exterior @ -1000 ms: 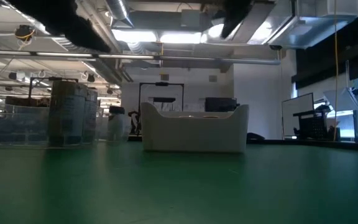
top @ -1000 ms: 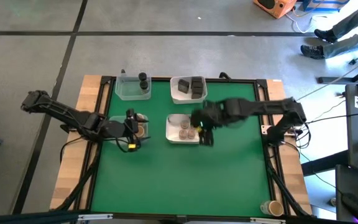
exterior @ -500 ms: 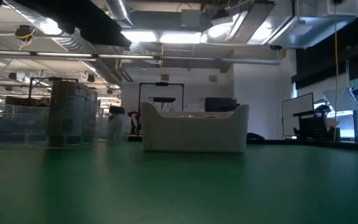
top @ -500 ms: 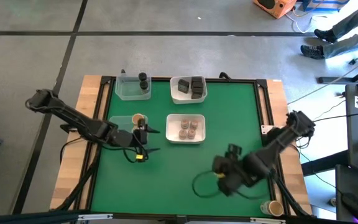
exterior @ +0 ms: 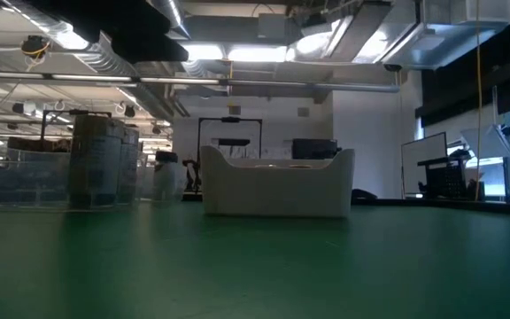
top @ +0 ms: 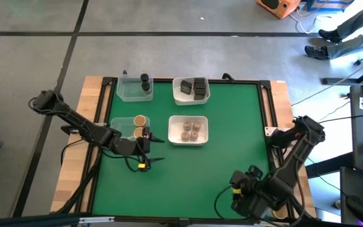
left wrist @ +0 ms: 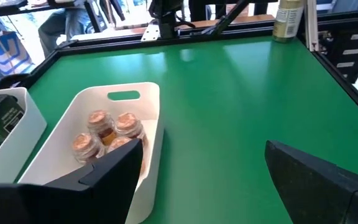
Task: Sort spices by type
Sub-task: Move the light brown seasoning bottle to the center of the table
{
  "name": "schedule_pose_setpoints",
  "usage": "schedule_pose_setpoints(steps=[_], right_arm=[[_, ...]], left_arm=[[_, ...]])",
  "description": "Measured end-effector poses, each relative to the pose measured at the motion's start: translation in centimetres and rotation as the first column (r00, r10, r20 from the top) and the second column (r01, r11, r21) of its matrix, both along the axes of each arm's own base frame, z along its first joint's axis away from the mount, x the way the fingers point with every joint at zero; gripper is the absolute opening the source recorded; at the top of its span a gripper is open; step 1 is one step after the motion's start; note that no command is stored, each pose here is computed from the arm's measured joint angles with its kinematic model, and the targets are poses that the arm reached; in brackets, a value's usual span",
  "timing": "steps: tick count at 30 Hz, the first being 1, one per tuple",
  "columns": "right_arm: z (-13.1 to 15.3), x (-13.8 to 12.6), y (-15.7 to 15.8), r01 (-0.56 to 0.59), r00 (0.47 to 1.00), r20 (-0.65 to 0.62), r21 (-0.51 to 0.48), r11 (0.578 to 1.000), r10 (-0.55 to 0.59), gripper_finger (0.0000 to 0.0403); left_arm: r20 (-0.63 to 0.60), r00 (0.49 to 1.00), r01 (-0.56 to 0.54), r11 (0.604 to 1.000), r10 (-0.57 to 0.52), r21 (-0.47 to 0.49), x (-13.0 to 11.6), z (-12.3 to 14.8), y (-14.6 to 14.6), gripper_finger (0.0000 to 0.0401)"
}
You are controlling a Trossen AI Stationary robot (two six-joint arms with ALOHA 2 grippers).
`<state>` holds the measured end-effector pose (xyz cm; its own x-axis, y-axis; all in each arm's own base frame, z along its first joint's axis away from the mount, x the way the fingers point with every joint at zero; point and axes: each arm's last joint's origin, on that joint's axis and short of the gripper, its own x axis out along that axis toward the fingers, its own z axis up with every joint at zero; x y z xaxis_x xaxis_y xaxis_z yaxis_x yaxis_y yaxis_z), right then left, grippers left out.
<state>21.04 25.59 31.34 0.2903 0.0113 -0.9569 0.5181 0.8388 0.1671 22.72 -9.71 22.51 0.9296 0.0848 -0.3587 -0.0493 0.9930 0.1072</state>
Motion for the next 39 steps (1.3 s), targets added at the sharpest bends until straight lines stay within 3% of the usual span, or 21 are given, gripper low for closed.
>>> schedule_pose_setpoints(steps=[6,13,17,20,23,27,30,34,39], right_arm=[[-0.8,-2.1,2.0,0.062,0.989,-0.138,0.078,0.995,-0.051,0.0327],[-1.6,-5.1,3.6,0.108,0.926,-0.372,0.094,0.990,-0.066,0.0392],[-1.5,-5.3,4.2,0.172,0.917,-0.384,0.143,0.975,-0.106,0.0395],[-1.5,-4.9,4.7,0.247,0.936,-0.295,0.171,0.954,-0.190,0.0389],[-1.8,-4.5,5.1,0.224,0.963,-0.187,0.162,0.961,-0.193,0.0386],[-3.4,-4.9,5.3,0.195,0.911,-0.385,0.081,0.977,-0.150,0.0386],[-4.5,-5.1,5.7,0.108,0.867,-0.495,0.078,0.991,-0.056,0.0386],[-5.2,-5.1,6.1,0.004,0.843,-0.536,0.100,0.995,0.050,0.0385],[-5.4,-5.6,5.9,-0.055,0.812,-0.575,0.084,0.995,0.094,0.0385]], left_arm=[[0.000,1.000,0.013,1.000,-0.013,0.005,-0.1,0.0,-0.3,0.0322],[-0.001,1.000,0.017,1.000,-0.017,0.017,-0.1,0.0,-0.2,0.0322],[-0.006,1.000,0.014,1.000,-0.014,0.013,-0.1,0.0,-0.2,0.0322],[-0.006,1.000,0.013,1.000,-0.013,0.009,-0.1,-0.1,-0.2,0.0322],[-0.005,1.000,0.011,1.000,-0.011,0.007,-0.1,0.0,-0.2,0.0322],[0.000,1.000,0.008,1.000,-0.008,-0.003,-0.1,0.0,-0.2,0.0322],[-0.001,1.000,0.006,1.000,-0.006,-0.004,-0.1,0.0,-0.2,0.0322],[-0.002,1.000,0.006,1.000,-0.006,-0.004,-0.1,0.0,-0.2,0.0322],[-0.004,1.000,0.006,1.000,-0.006,-0.003,-0.1,0.0,-0.2,0.0322]])
